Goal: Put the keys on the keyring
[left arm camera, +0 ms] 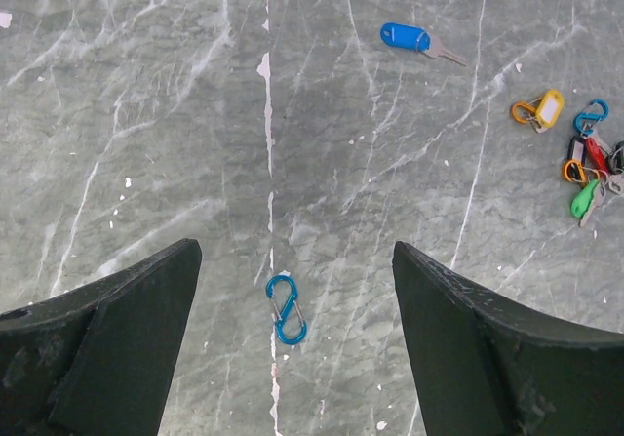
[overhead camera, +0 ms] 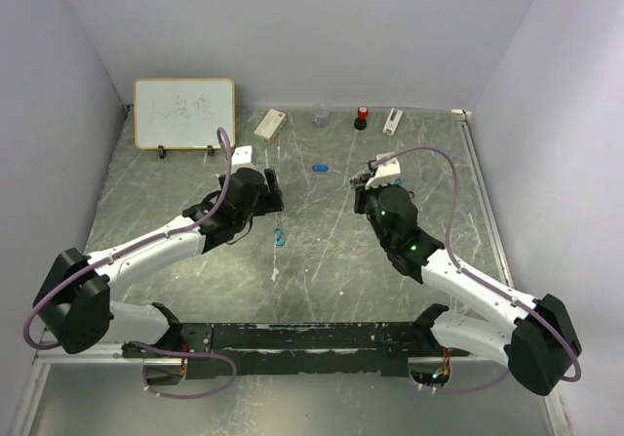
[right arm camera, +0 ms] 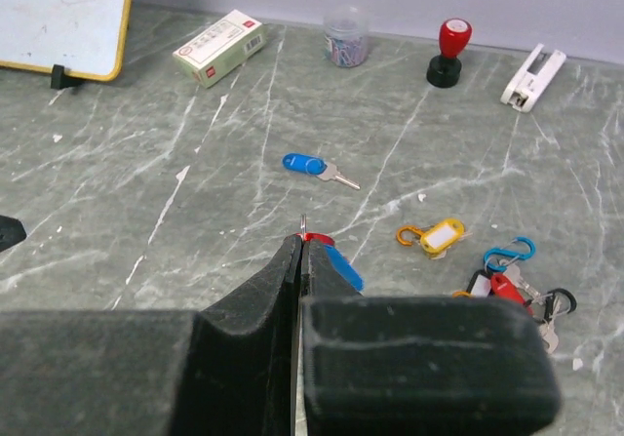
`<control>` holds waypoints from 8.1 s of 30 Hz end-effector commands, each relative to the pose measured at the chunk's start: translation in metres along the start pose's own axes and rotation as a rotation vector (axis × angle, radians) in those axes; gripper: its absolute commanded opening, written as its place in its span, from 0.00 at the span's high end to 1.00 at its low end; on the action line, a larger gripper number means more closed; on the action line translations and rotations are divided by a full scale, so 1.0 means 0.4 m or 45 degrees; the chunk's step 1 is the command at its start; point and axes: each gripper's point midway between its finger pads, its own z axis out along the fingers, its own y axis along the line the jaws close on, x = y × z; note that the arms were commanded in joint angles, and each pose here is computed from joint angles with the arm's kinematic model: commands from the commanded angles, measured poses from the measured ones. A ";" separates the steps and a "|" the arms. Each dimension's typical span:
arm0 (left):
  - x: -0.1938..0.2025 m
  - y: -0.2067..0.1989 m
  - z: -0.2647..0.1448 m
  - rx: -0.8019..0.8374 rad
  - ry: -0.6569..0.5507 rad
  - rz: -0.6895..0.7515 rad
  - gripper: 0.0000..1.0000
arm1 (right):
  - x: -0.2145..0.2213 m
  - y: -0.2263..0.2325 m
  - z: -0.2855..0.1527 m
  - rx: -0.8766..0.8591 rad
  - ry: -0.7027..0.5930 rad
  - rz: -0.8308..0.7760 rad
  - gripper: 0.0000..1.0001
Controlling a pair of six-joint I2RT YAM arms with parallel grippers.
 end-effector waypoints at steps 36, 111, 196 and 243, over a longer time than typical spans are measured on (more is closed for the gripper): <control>0.043 0.004 0.052 0.006 0.059 0.004 0.10 | 0.214 -0.095 0.209 -0.089 0.317 0.231 1.00; 0.054 0.039 0.071 0.010 0.085 -0.017 0.10 | 0.429 -0.049 0.512 -0.358 0.636 0.109 0.44; 0.052 0.050 0.070 0.026 0.086 -0.052 0.10 | 0.638 -0.061 0.295 0.367 1.071 0.070 0.98; 0.066 0.041 0.075 0.049 0.111 -0.059 0.11 | 0.420 -0.064 0.273 0.165 0.796 -0.153 0.62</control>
